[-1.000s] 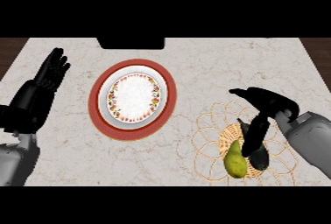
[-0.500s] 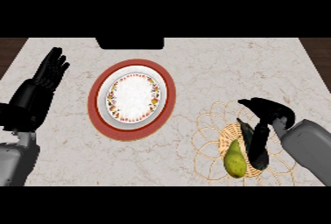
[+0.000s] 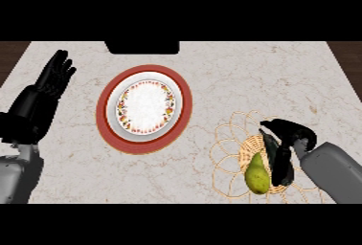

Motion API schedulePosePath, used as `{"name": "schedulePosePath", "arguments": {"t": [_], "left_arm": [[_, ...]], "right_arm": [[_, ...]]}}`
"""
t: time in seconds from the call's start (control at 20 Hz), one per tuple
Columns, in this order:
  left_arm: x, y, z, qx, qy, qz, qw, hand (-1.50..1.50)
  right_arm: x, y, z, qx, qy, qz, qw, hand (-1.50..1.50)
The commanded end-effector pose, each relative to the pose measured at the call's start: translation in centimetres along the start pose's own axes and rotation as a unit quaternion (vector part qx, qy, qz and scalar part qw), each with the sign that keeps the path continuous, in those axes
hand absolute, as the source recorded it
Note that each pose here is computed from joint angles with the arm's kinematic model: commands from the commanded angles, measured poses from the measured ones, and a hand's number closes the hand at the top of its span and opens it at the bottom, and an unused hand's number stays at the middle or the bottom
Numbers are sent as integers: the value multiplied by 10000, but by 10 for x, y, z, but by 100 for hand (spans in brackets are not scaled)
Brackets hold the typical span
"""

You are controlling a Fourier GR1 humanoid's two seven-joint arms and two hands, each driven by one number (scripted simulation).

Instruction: Pick the eggplant from the placemat and place it in the plate

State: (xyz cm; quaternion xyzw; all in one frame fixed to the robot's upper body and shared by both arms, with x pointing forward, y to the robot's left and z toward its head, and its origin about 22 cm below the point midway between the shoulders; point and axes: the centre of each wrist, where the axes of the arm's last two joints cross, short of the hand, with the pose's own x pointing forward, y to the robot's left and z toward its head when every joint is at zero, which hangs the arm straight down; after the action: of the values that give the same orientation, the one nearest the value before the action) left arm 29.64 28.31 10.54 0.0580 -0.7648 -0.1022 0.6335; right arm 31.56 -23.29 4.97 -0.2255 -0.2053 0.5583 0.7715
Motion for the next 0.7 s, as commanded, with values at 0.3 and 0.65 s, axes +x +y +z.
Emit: {"name": "schedulePosePath", "arguments": {"t": [0.3, 0.65], "left_arm": [[-5, 4, -3, 60, -50, 4, 10000, 0], [-11, -9, -2, 24, 25, -77, 10000, 0]], "right_arm": [[-14, 25, -33, 307, 474, 282, 9980, -150], [-8, 33, -29, -994, -165, 361, 9943, 150]]}}
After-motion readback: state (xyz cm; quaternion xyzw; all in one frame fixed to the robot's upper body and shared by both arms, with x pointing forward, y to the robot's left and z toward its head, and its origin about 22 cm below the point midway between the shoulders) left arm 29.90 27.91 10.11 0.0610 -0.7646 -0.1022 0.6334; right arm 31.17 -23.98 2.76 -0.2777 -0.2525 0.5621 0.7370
